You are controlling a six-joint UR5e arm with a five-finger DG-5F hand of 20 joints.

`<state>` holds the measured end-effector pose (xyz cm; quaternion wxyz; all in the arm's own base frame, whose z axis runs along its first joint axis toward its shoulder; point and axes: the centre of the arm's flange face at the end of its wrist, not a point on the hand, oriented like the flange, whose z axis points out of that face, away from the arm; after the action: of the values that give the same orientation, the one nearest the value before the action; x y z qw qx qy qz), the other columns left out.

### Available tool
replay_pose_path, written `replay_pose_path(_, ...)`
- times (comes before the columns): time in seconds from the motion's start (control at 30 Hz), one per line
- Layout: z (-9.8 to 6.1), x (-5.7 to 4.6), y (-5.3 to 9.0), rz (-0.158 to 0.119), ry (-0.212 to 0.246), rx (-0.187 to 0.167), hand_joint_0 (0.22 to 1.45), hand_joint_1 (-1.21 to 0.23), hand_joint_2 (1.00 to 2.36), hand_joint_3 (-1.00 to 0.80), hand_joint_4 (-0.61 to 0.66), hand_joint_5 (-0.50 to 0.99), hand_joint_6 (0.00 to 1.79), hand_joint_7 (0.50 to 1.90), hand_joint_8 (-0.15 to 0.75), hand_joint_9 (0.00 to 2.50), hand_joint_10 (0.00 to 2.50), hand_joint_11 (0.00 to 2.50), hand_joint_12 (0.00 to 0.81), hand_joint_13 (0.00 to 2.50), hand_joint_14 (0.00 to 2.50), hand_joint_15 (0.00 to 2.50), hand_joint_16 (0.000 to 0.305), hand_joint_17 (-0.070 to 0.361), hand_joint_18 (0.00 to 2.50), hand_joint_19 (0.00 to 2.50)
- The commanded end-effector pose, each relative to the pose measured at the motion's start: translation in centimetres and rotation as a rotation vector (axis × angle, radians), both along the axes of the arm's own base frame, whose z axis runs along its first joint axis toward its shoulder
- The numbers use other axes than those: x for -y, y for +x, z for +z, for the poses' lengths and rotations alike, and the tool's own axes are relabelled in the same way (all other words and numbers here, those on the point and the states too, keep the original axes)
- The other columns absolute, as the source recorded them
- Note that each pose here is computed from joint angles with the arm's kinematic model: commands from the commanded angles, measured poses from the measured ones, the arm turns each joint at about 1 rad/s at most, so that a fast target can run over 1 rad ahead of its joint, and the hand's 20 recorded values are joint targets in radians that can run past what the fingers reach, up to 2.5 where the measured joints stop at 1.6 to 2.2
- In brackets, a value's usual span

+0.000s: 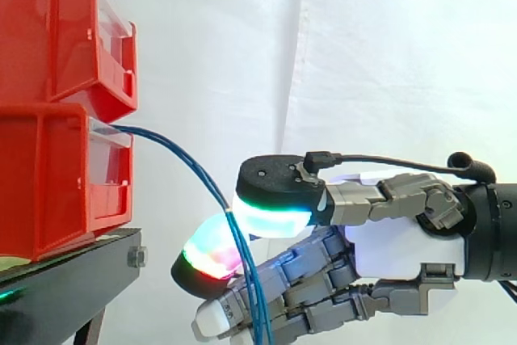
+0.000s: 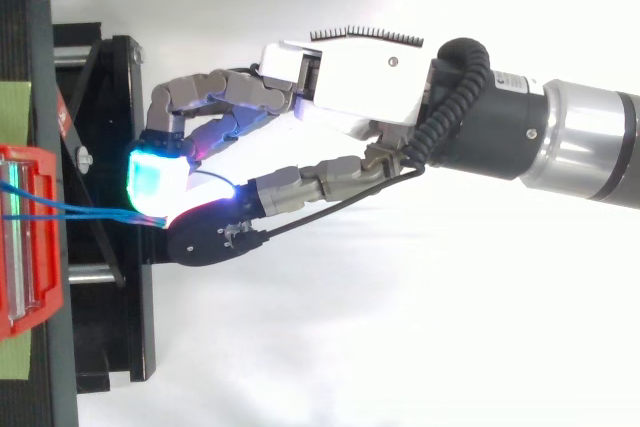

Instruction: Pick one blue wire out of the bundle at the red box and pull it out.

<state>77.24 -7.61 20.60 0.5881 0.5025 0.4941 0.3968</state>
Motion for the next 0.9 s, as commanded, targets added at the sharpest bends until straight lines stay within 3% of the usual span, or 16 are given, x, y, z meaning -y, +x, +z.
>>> replay_pose_path(0.0,0.1,0.0,0.1,-0.001,-0.001,0.005,0.57,-0.62,1.01,-0.37,0.35,-0.1,0.5,1.16,0.273,0.68,0.01,0.26,0.362,0.28,0.01,0.17,0.06,0.135,0.16,0.36)
replay_pose_path(0.2,-0.1,-0.8,0.1,0.007,-0.027,-0.002,0.55,-0.6,1.01,-0.43,0.37,-0.11,0.5,1.09,0.277,0.68,0.01,0.27,0.369,0.29,0.01,0.16,0.061,0.138,0.16,0.37)
replay_pose_path(0.4,0.0,-1.3,0.2,0.011,-0.068,-0.007,0.54,-0.62,1.0,-0.43,0.35,-0.1,0.5,1.16,0.277,0.69,0.01,0.28,0.371,0.29,0.01,0.17,0.062,0.139,0.17,0.37)
replay_pose_path(0.5,0.0,-1.6,0.2,0.014,-0.068,-0.004,0.55,-0.64,1.01,-0.41,0.33,-0.09,0.5,1.24,0.278,0.7,0.01,0.3,0.372,0.31,0.01,0.17,0.062,0.139,0.18,0.37)
replay_pose_path(0.63,0.0,-2.1,0.3,0.02,-0.065,-0.001,0.57,-0.65,1.01,-0.38,0.31,-0.1,0.54,1.21,0.273,0.7,0.01,0.3,0.368,0.31,0.01,0.18,0.061,0.137,0.18,0.38)
replay_pose_path(0.87,0.0,-1.8,0.3,0.019,-0.059,0.001,0.58,-0.63,1.01,-0.35,0.33,-0.09,0.52,1.22,0.269,0.71,0.01,0.32,0.365,0.31,0.01,0.17,0.06,0.135,0.19,0.38)
